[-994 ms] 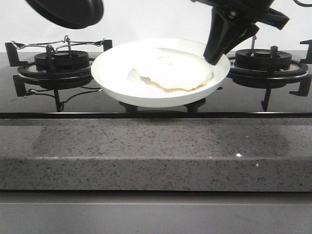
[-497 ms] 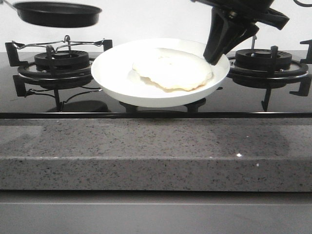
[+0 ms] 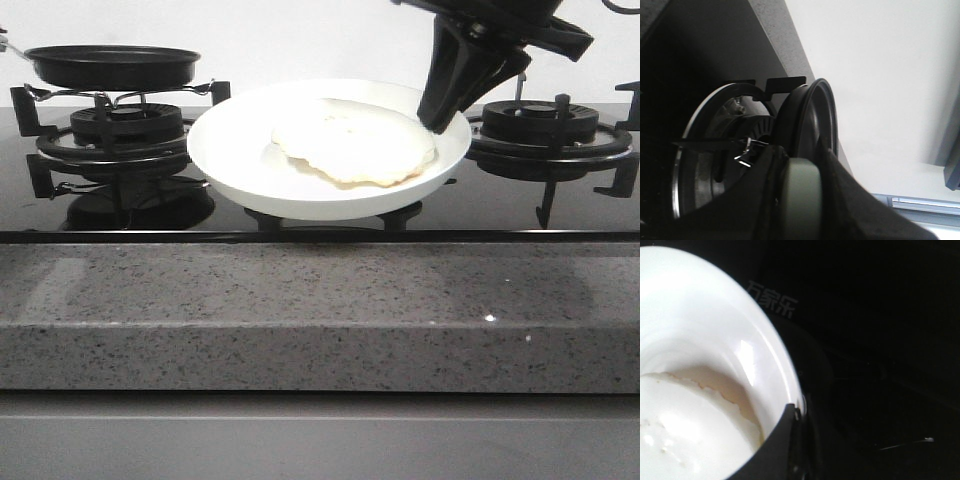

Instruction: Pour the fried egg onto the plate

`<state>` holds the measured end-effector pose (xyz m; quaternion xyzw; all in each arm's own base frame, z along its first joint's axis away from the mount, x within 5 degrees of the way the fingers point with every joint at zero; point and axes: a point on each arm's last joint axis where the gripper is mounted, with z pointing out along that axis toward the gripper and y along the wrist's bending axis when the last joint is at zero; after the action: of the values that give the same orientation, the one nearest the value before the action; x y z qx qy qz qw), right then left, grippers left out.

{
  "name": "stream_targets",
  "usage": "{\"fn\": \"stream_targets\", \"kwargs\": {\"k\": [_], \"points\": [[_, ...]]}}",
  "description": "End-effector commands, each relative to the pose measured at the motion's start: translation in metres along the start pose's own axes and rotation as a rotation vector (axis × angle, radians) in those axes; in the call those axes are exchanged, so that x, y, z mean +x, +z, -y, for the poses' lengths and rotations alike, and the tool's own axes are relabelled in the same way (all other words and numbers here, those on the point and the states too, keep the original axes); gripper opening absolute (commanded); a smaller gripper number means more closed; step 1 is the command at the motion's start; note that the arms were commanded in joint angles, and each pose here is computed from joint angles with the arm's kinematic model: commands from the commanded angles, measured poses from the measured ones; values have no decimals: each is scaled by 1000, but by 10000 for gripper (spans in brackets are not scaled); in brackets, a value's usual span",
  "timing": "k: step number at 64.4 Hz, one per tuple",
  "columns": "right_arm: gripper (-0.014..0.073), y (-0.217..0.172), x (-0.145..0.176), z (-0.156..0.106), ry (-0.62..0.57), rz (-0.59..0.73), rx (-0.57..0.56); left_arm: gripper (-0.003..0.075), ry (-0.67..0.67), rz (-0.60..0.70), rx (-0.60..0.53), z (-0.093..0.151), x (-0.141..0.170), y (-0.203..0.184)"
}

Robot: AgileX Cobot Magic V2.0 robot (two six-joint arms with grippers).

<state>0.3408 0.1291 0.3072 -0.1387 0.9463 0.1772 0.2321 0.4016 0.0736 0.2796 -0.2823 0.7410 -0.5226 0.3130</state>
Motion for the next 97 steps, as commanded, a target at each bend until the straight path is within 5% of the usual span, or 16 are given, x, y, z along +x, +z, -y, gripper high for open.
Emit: {"fn": "stream_targets", "kwargs": {"k": [1, 18, 24, 47, 59, 80, 97], "points": [[-66, -24, -10, -8, -10, 109, -16, 74, 35, 10, 94, 33, 1, -13], [-66, -24, -10, -8, -10, 109, -16, 452, 57, 5, 96, 34, 2, -13], [-66, -24, -10, -8, -10, 109, -16, 527, 63, 8, 95, 33, 1, -14], [-66, -24, -10, -8, -10, 109, -16, 525, 131, 53, 15, 28, -14, -55], [-66, -24, -10, -8, -10, 109, -16, 525, 310, 74, -32, 60, 1, -80], [-66, -24, -10, -8, -10, 109, -16, 525, 796, 32, -221, 147, 94, -100], [-66, -24, -10, -8, -10, 109, -16, 525, 1046, 61, -487, 165, 170, -131]]}}
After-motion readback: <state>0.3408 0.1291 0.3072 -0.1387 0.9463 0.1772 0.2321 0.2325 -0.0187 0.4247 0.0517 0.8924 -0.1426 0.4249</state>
